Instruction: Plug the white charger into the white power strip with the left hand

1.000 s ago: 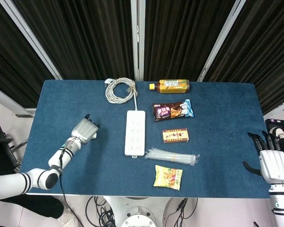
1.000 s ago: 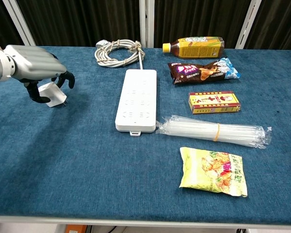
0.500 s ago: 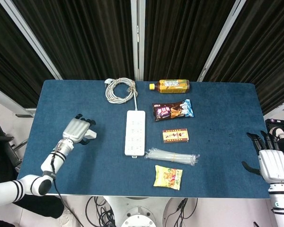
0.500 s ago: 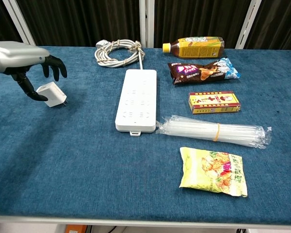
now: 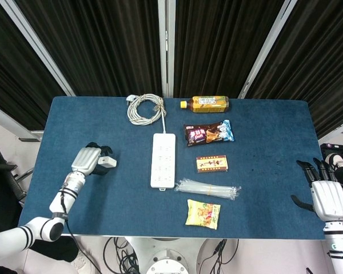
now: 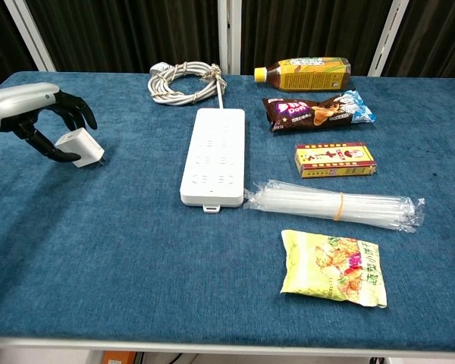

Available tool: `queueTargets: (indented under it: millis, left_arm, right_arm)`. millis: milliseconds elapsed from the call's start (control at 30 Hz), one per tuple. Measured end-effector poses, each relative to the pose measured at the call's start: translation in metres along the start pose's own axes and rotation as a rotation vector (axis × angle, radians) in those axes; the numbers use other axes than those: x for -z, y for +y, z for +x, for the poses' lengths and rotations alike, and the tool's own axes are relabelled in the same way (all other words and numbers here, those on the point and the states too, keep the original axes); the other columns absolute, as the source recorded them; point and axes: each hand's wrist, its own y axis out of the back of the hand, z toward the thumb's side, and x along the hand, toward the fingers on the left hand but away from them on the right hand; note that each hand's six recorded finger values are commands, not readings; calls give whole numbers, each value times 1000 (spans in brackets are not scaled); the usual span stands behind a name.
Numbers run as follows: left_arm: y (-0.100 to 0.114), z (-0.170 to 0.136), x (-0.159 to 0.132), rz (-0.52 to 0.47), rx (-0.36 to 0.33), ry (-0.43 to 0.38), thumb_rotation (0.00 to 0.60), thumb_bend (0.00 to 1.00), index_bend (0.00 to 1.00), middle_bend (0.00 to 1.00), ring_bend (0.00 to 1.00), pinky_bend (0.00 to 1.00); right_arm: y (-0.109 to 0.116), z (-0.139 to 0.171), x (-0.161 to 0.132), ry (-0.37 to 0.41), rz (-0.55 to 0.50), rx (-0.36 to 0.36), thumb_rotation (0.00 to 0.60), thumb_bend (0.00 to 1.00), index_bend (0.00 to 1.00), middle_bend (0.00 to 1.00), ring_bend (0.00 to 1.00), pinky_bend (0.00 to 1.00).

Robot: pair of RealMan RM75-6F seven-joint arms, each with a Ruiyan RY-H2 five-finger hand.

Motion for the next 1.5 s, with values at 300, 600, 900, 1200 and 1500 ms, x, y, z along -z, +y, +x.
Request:
queueTargets:
  millis: [300,600,900,1200,1500]
  left_arm:
    - [-5,3,2,4,-16,-3,600,247,374,397,287,179]
    - [-5,2,10,11,-9,6,600,250,389,401,286,178]
    - [-8,4,12,3,-2,11,600,286,437,439,308,179]
    - [-9,5,12,-9,-6,1,600,396,530,525,367,209]
    - [-2,8,0,-76,-17,-50,600,512,599,605,440,298]
  right_arm:
    - [0,0,2,-7,0,-2,600,88,116,152,33,13]
    - [-1,-1,0,-5,1,-7,600,88,116,152,33,13]
    - [-1,-1,-1,-8,3,-8,600,88,116,153,33,13]
    - [-2,-1,-2,-10,5,-11,600,88,115,156,33,13]
    - [-2,-2,-3,-9,6,-11,600,88,115,156,33,13]
